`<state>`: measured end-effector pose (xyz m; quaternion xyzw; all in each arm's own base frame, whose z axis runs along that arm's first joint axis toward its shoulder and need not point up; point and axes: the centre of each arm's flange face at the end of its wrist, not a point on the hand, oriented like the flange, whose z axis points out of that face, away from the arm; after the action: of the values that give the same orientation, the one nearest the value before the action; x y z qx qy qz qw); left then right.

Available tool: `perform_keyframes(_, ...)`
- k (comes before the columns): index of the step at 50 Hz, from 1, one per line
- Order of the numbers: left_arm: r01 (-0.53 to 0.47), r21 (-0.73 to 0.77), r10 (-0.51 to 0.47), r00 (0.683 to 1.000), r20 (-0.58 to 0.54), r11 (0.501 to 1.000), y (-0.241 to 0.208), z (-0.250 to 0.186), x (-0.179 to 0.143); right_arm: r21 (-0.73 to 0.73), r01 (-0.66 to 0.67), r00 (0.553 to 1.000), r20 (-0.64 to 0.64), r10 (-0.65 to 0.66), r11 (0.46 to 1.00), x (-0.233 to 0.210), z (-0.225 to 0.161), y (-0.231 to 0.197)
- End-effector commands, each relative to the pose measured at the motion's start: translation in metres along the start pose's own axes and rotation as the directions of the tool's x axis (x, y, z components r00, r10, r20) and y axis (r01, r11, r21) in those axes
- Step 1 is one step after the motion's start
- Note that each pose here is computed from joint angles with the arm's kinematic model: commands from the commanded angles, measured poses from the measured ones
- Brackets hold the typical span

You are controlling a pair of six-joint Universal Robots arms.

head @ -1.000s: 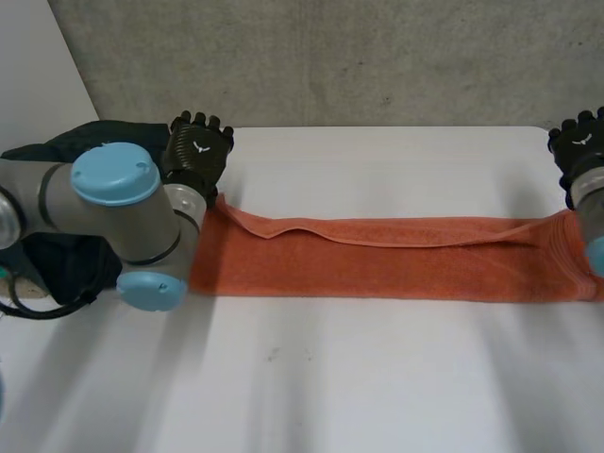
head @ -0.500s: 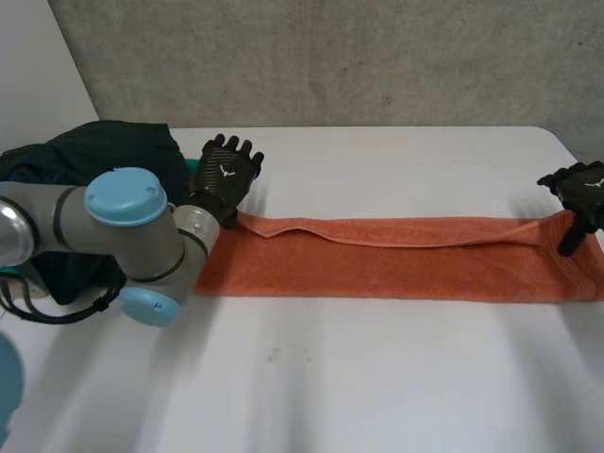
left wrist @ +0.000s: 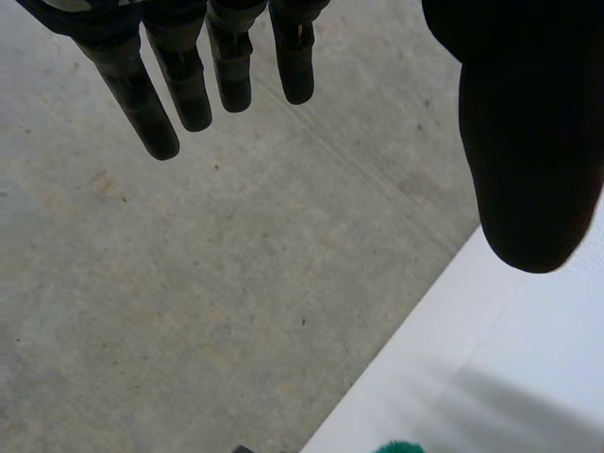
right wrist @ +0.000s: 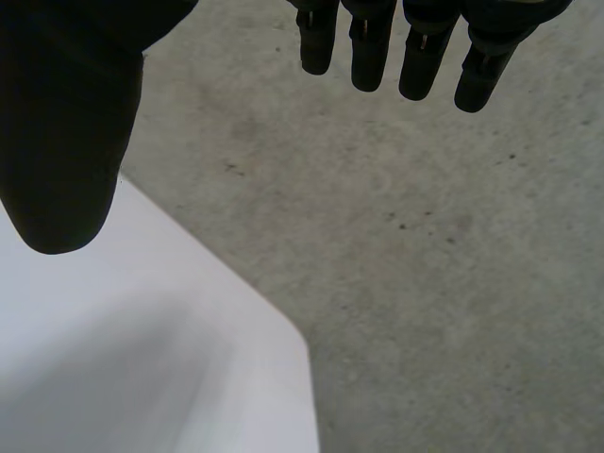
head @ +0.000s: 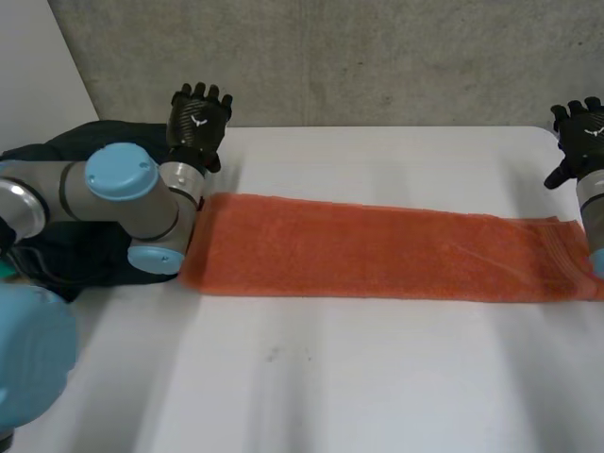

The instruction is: Fold the laundry.

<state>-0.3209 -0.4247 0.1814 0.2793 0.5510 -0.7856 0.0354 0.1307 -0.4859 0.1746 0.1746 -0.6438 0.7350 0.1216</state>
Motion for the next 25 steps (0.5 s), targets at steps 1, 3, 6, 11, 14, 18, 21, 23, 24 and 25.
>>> perform_keyframes(1, 0.013, -0.037, -0.014, 0.999, -0.032, 0.999, -0.031, -0.034, -0.011, -0.178, -0.013, 0.988, 0.150, 0.041, 0.984, 0.006, -0.045, -0.024)
perform_keyframes(3, 0.020, -0.045, -0.022, 0.999, -0.041, 0.999, -0.036, -0.043, -0.011, -0.222, -0.007, 0.985, 0.166, 0.045, 0.975, 0.014, -0.055, -0.024)
perform_keyframes(6, 0.047, -0.060, -0.051, 0.997, -0.058, 0.997, -0.049, -0.061, -0.013, -0.309, 0.031, 0.982, 0.187, 0.029, 0.950, 0.036, -0.073, -0.015)
perform_keyframes(11, 0.117, -0.095, -0.125, 0.989, -0.077, 0.989, -0.058, -0.086, -0.015, -0.403, 0.140, 0.966, 0.257, -0.035, 0.904, 0.050, -0.097, 0.006)
perform_keyframes(14, 0.163, -0.115, -0.174, 0.981, -0.091, 0.980, -0.061, -0.098, -0.011, -0.427, 0.223, 0.949, 0.302, -0.095, 0.876, 0.050, -0.107, 0.020)
perform_keyframes(18, 0.182, -0.129, -0.197, 0.973, -0.117, 0.975, -0.063, -0.109, -0.003, -0.421, 0.263, 0.941, 0.310, -0.135, 0.868, 0.051, -0.107, 0.034)
perform_keyframes(21, 0.184, -0.136, -0.201, 0.971, -0.126, 0.974, -0.063, -0.112, 0.001, -0.417, 0.271, 0.940, 0.310, -0.145, 0.868, 0.047, -0.103, 0.049)
perform_keyframes(23, 0.185, -0.139, -0.203, 0.971, -0.127, 0.973, -0.063, -0.113, 0.002, -0.417, 0.272, 0.940, 0.309, -0.146, 0.867, 0.045, -0.101, 0.057)
perform_keyframes(24, 0.185, -0.140, -0.203, 0.971, -0.129, 0.973, -0.063, -0.114, 0.002, -0.417, 0.272, 0.940, 0.307, -0.147, 0.867, 0.044, -0.099, 0.063)
perform_keyframes(25, 0.185, -0.141, -0.203, 0.971, -0.129, 0.973, -0.062, -0.114, 0.002, -0.417, 0.274, 0.940, 0.306, -0.150, 0.867, 0.044, -0.098, 0.066)
